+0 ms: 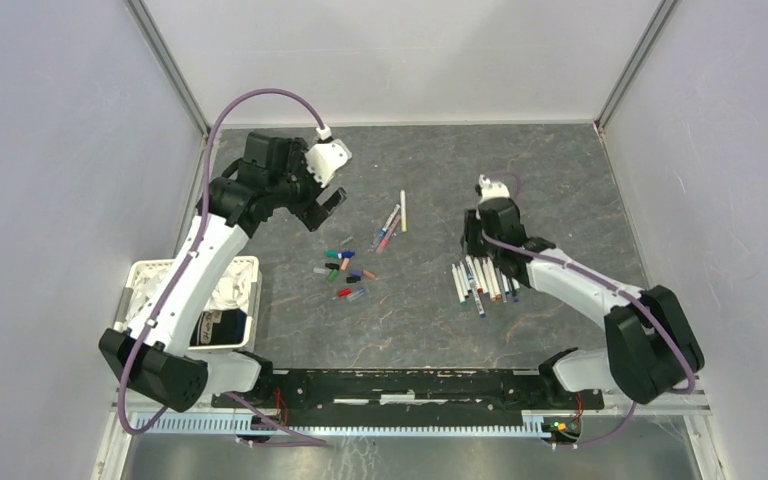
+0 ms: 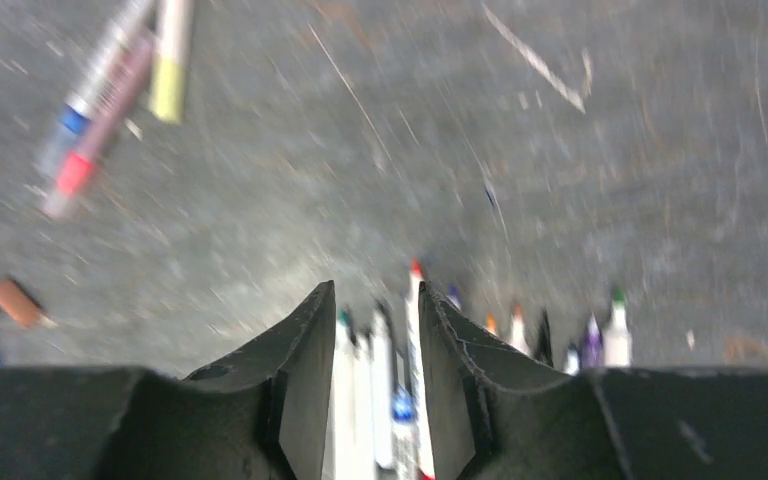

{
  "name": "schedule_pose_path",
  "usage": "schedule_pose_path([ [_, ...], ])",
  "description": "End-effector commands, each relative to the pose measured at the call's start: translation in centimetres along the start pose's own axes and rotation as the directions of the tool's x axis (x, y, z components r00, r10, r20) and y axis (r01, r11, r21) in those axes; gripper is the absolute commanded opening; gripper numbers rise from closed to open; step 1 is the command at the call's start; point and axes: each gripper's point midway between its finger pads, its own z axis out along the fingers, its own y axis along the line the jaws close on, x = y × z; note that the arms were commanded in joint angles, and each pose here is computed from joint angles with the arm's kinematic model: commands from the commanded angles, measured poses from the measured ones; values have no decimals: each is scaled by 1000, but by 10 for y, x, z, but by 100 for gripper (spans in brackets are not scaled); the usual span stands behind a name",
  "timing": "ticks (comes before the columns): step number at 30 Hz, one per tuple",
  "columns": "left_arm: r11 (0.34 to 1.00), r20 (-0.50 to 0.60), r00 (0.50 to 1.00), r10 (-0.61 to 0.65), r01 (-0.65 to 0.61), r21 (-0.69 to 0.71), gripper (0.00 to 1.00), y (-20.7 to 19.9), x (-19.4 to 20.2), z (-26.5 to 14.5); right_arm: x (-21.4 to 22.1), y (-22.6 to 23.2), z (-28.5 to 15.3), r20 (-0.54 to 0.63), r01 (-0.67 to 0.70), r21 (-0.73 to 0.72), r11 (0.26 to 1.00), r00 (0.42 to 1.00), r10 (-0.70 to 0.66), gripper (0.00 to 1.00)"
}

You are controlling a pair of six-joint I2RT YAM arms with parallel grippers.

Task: Open the pen caps
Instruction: Place the pen at the center of the board, then pick up the pen from the center of the board.

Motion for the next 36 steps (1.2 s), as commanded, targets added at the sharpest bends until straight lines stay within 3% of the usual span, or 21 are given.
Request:
schedule_pose_path([
  [1, 989, 117, 990, -78, 91, -113, 100, 27, -26, -25, -57, 37, 15, 79, 28, -70, 997, 997, -22, 42],
  [7, 954, 187, 973, -137, 180, -240, 100, 47, -19, -38, -85, 85, 75, 14, 99, -72, 992, 995, -98, 44],
  [16, 987, 120, 985, -126, 137, -82, 100, 12, 2, -23, -93, 119, 150, -39, 114, -32, 993, 993, -115, 40],
  [30, 993, 123, 986, -113, 117, -29, 100, -5, 11, -23, -77, 106, 187, -78, 128, 63, 990, 989, -123, 34],
  [36, 993, 125, 985, -118, 120, -7, 100, -10, 11, -24, -76, 93, 182, -85, 148, 110, 983, 987, -139, 16],
])
